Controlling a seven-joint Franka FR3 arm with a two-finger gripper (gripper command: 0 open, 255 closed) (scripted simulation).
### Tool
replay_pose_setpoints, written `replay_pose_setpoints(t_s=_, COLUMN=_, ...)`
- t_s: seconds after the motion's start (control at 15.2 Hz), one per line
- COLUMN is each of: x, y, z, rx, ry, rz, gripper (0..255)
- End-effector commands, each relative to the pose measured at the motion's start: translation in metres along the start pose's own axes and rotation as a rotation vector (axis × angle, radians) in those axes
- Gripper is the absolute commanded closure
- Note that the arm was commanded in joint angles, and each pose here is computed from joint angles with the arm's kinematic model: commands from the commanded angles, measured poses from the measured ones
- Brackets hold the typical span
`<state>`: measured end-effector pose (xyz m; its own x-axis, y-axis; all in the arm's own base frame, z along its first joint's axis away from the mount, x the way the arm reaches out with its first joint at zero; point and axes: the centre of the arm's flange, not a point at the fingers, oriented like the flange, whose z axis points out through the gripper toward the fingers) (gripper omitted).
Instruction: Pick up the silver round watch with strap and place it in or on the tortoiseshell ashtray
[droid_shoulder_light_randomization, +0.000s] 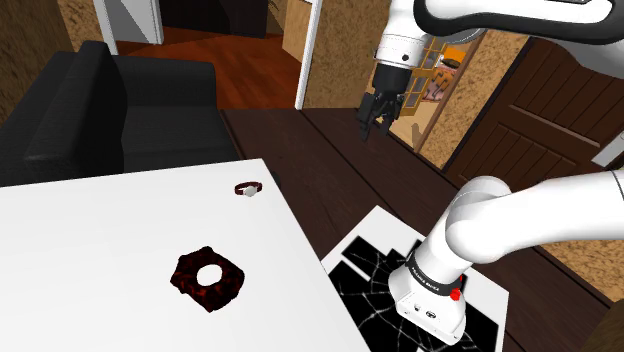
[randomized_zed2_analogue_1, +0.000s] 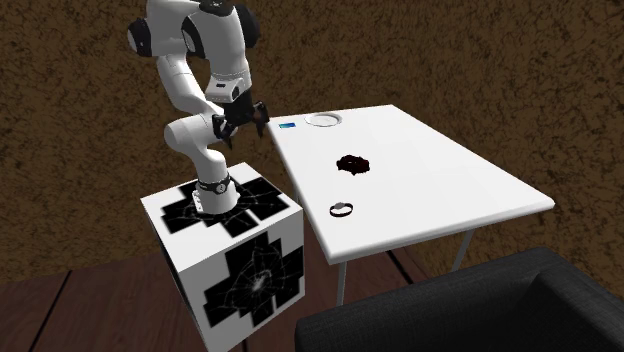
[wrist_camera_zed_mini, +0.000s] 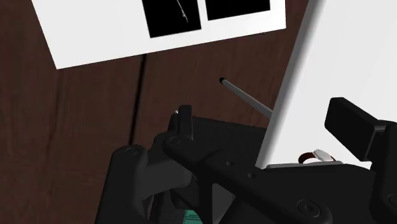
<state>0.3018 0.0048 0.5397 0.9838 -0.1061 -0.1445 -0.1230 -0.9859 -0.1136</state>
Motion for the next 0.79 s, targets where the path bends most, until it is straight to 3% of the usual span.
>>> replay_pose_setpoints(t_s=0.0, x=0.0, y=0.0, z=0.0, rx=0.0, ry=0.0, rz=0.0, gripper=0)
replay_pose_setpoints(t_s=0.73, x=0.094, y=-0.081, z=0.065, rx=-0.093, ry=0.078, rz=-0.442, gripper=0)
